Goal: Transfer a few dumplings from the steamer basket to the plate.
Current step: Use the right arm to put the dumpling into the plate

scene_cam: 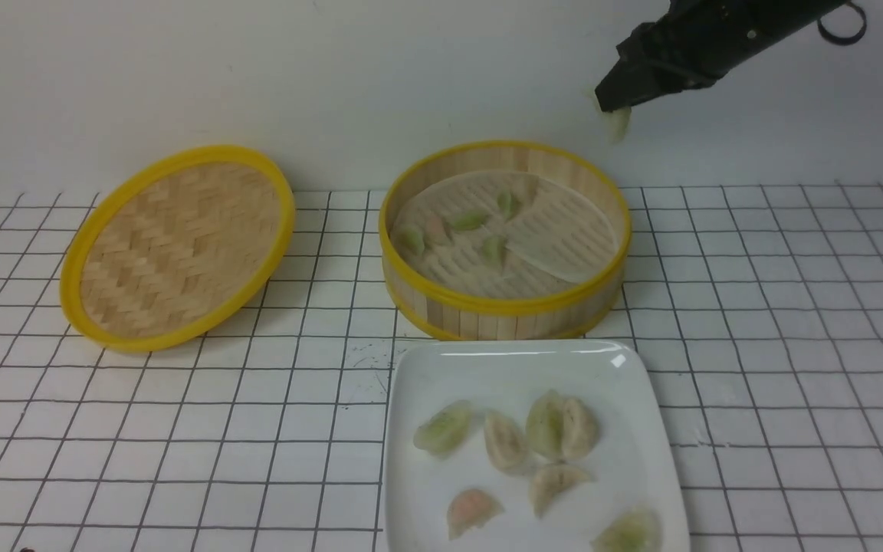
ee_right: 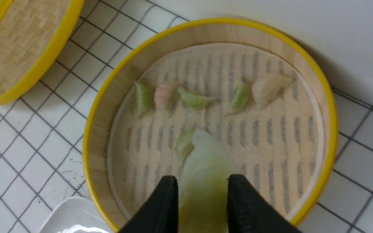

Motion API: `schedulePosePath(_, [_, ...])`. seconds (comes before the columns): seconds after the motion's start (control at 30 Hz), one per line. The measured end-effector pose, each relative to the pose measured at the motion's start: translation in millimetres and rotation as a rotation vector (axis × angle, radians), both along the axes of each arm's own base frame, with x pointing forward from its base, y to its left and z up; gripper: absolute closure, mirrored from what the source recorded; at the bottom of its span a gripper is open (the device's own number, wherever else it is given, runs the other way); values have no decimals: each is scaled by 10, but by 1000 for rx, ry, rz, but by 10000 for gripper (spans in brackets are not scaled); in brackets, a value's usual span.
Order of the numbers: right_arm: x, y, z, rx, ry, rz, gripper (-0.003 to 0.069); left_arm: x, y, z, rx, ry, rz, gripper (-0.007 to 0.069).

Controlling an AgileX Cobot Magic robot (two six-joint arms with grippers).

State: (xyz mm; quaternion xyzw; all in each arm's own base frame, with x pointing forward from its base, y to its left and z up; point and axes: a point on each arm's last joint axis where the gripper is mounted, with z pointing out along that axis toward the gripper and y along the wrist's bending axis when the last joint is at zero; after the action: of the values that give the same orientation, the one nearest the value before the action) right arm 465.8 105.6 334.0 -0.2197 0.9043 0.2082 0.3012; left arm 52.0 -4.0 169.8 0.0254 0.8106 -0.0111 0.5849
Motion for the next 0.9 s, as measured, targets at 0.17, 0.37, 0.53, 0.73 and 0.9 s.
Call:
schedulePosePath(0.17, [-9,-3,-15,11,42,-63,477,0,0,0,0,0,0,400])
schedulePosePath(0.37, [-94,125,-213,66,167,-85,477,0,0,0,0,0,0,400])
schedulePosePath(0.53, [-211,136,-313,52,227,-84,477,0,0,0,0,0,0,400])
schedulePosePath(0.73, [-382,107,-247,50,242,-84,477,0,0,0,0,0,0,400])
schedulePosePath(0.9, [-580,101,-73,50,219,-77,477,0,0,0,0,0,0,400])
